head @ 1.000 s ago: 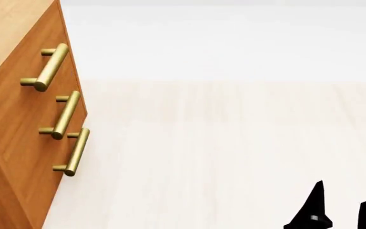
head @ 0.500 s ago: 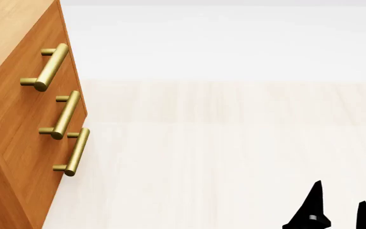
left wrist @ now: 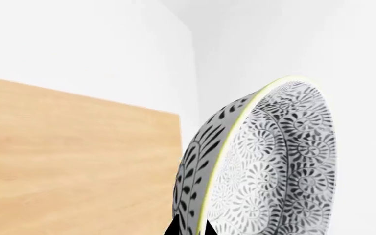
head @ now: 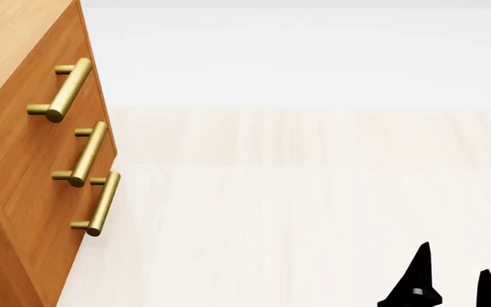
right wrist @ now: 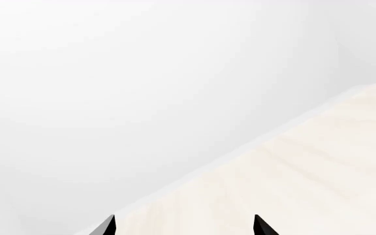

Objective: Put the bowl on top of the cabinet.

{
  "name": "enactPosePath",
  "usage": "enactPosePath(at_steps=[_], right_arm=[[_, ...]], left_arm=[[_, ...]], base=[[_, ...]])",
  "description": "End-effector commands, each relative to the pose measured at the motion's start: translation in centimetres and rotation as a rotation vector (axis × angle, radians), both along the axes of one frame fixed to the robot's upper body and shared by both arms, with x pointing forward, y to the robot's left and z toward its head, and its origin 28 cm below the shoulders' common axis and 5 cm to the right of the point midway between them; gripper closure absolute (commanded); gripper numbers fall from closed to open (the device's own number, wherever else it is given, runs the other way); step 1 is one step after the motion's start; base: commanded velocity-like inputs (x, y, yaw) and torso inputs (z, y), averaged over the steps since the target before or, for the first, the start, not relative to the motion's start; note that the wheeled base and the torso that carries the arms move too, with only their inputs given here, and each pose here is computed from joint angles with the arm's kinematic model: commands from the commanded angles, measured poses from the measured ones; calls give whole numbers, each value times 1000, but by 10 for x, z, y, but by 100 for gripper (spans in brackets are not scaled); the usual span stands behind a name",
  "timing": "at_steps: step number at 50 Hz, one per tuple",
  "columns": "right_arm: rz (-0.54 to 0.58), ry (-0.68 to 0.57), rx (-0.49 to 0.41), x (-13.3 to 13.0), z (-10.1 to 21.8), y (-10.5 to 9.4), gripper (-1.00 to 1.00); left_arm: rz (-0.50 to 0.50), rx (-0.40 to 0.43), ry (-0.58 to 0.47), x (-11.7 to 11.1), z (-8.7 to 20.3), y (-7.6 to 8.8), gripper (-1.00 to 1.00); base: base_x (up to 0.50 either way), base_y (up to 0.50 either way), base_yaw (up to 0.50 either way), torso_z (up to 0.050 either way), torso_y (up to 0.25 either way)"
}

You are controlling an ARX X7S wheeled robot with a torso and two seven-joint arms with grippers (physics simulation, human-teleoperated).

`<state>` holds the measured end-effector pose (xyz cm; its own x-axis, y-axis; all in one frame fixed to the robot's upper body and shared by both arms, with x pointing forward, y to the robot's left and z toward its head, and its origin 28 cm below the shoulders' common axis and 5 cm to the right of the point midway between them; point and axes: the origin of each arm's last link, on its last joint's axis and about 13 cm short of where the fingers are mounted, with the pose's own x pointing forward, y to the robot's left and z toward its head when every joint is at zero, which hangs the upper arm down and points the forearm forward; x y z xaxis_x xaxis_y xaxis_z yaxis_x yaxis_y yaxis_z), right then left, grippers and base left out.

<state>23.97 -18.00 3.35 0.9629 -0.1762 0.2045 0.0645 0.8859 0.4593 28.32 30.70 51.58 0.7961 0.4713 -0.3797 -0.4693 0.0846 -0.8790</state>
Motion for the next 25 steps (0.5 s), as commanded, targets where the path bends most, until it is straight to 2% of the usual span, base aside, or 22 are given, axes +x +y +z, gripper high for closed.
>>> enactPosePath(at_steps=[1,19,25], right_arm=[[27,-18,-1,1,0,0,-100],[27,-14,-6,2,-1,1,-100],[29,-13,-8,2,-1,2,-100]], left_arm=[[20,15,-52,-5,-2,-2,100],[-4,-34,29,13,-36,13,100],[-2,-36,35,13,-38,15,100]], base=[[0,0,0,0,0],[0,0,0,1,1],[0,0,0,0,0]])
